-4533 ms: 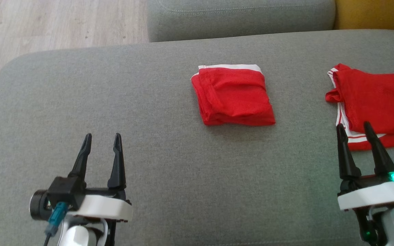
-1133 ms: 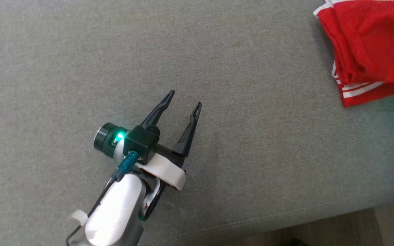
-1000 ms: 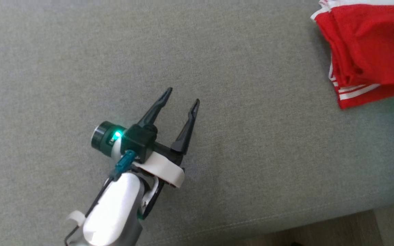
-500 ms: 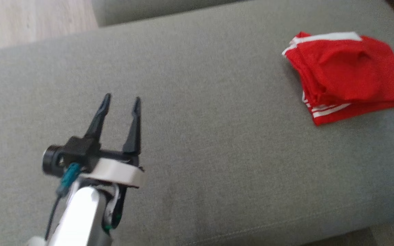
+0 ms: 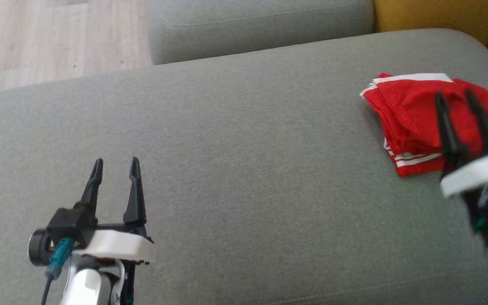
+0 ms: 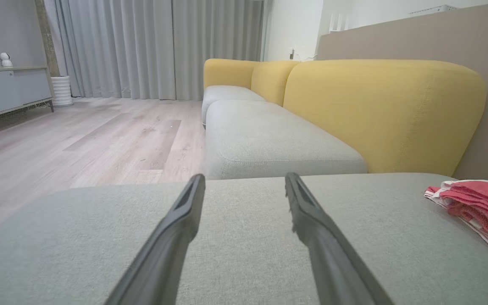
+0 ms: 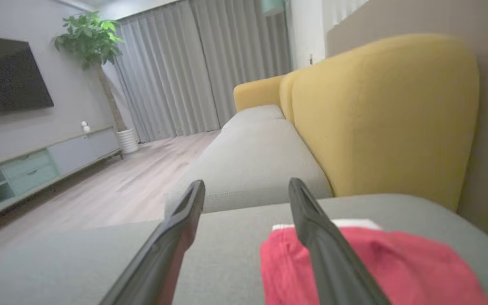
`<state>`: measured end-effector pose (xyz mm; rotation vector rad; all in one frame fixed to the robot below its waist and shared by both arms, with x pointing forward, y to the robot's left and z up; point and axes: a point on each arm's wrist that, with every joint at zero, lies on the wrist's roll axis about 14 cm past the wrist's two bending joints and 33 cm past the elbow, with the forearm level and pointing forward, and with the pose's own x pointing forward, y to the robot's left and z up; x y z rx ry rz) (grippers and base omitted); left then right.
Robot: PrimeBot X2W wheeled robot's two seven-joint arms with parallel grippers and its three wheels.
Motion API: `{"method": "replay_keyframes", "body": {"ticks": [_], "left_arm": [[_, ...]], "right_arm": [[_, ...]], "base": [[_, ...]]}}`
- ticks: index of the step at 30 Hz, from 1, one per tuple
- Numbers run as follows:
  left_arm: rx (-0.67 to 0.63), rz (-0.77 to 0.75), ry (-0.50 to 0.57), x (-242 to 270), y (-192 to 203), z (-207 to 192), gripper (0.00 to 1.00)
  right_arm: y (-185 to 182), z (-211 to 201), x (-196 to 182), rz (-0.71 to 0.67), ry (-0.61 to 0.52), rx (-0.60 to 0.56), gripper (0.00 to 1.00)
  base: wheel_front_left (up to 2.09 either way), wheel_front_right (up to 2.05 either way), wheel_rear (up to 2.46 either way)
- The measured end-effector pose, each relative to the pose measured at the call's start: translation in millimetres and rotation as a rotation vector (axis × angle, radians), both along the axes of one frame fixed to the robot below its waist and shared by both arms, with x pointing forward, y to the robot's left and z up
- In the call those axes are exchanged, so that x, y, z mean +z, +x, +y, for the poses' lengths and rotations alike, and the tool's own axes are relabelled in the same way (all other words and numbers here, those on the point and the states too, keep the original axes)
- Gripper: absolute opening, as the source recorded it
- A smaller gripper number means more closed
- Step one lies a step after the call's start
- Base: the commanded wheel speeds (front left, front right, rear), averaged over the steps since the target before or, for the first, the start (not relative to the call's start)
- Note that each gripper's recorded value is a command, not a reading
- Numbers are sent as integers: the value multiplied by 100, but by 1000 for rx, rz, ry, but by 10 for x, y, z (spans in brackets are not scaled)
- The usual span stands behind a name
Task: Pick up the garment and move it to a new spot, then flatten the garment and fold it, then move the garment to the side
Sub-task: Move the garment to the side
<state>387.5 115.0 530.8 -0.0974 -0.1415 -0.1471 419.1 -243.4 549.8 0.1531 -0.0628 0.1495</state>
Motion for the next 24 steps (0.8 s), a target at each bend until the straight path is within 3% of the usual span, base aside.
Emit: {"method": "replay_keyframes", "body": {"ticks": [7, 24], "left_arm": [[90, -26, 0, 77, -28, 214, 100], [118, 112, 22, -370, -189, 356, 100]], "right_arm": [[-273, 362, -343, 14, 75, -8, 100], [-393, 744, -360, -10, 19, 48, 100]], "base": [[0, 0, 0], [0, 0, 0]]}}
